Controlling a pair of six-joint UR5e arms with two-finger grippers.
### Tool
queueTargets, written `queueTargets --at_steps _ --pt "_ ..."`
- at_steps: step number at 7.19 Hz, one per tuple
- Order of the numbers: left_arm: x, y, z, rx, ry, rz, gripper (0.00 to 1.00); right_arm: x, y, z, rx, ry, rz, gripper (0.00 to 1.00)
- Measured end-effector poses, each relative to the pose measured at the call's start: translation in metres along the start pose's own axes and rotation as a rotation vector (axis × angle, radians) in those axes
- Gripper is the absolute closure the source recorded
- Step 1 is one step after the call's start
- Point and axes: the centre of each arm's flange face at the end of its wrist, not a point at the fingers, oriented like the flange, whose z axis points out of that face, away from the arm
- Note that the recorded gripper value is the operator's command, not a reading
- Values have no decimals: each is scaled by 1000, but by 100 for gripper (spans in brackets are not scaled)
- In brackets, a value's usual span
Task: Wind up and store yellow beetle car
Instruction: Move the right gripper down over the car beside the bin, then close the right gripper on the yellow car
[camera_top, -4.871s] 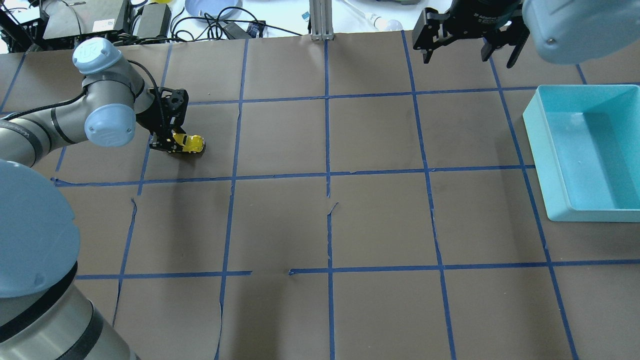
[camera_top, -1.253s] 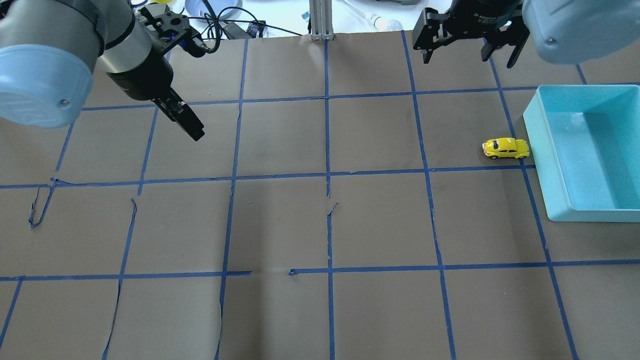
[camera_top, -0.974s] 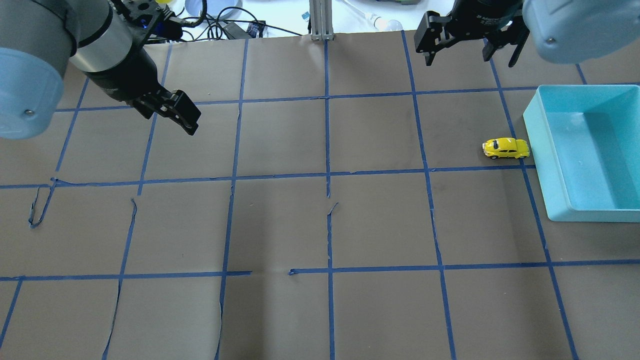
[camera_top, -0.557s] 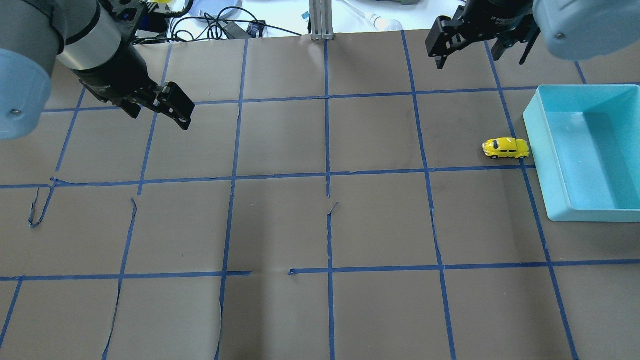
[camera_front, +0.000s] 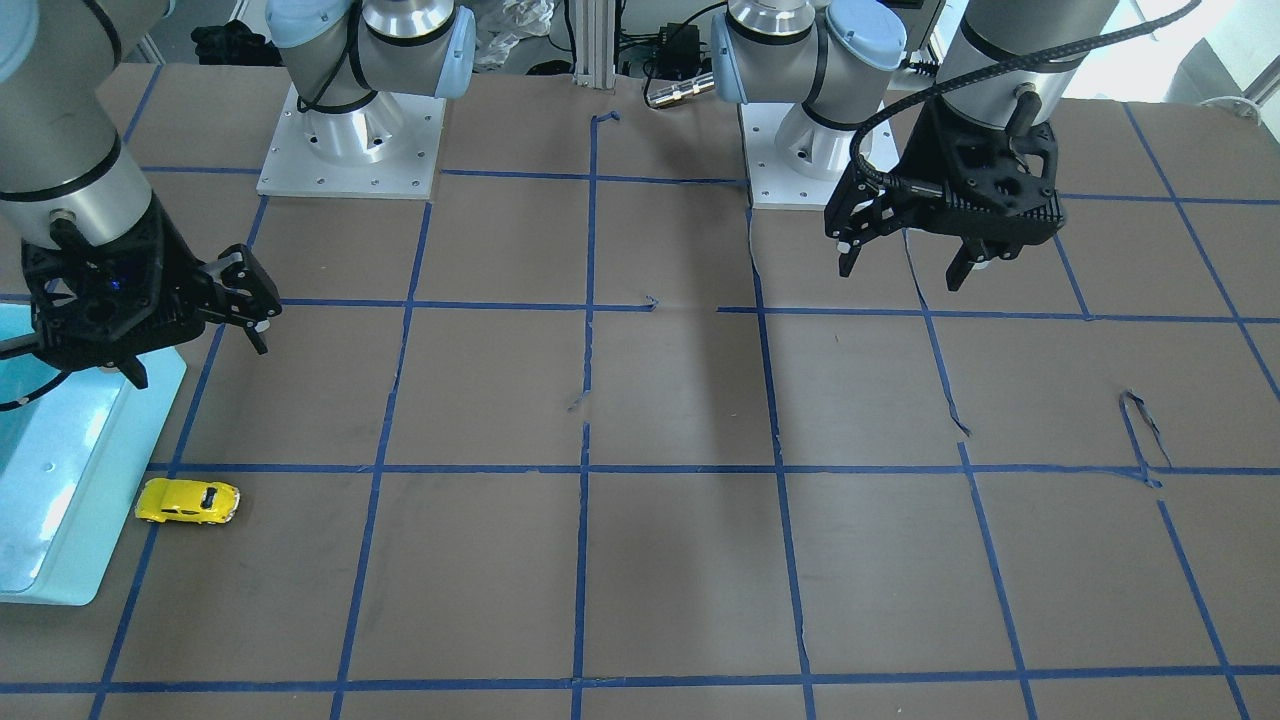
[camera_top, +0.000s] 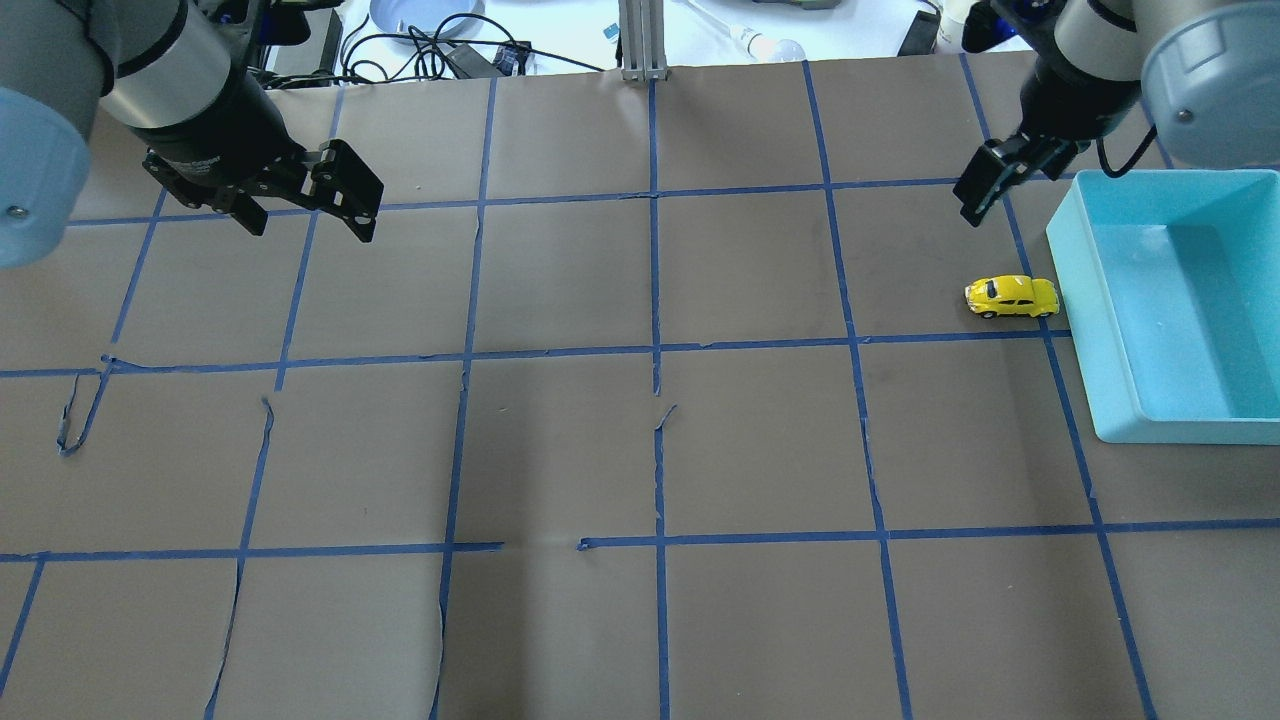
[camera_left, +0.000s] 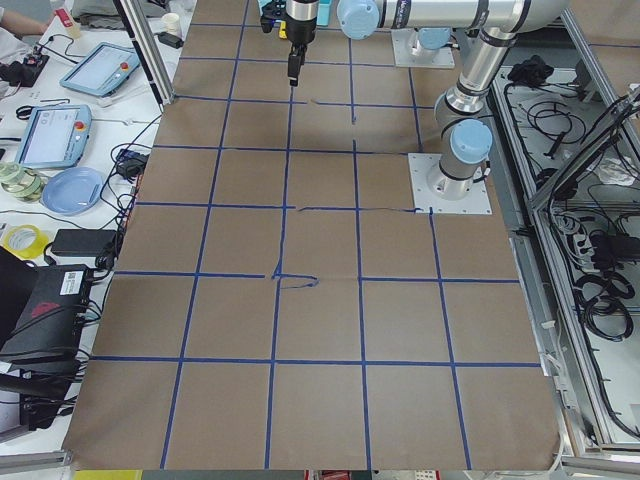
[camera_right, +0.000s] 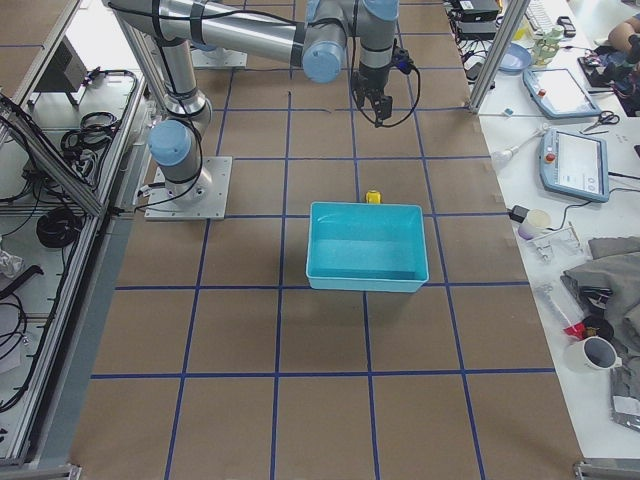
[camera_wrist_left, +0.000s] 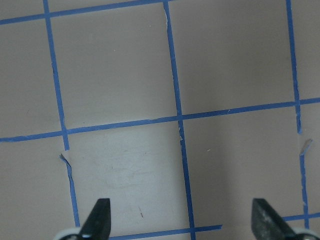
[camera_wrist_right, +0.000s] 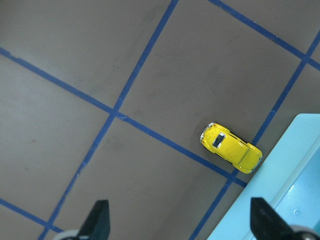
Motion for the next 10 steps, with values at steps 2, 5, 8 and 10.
queueTargets --at_steps 2,5,8,10 --pt "0 -1 -3 6 -1 -12 0 31 24 43 -10 -17 -183 0" --pt "-2 -1 1 0 4 -18 0 47 32 113 9 23 -466 0" --pt "-2 -1 1 2 4 -20 0 67 38 161 15 64 -745 0" --pt "-2 0 -1 4 3 -20 0 72 36 177 16 71 -801 0"
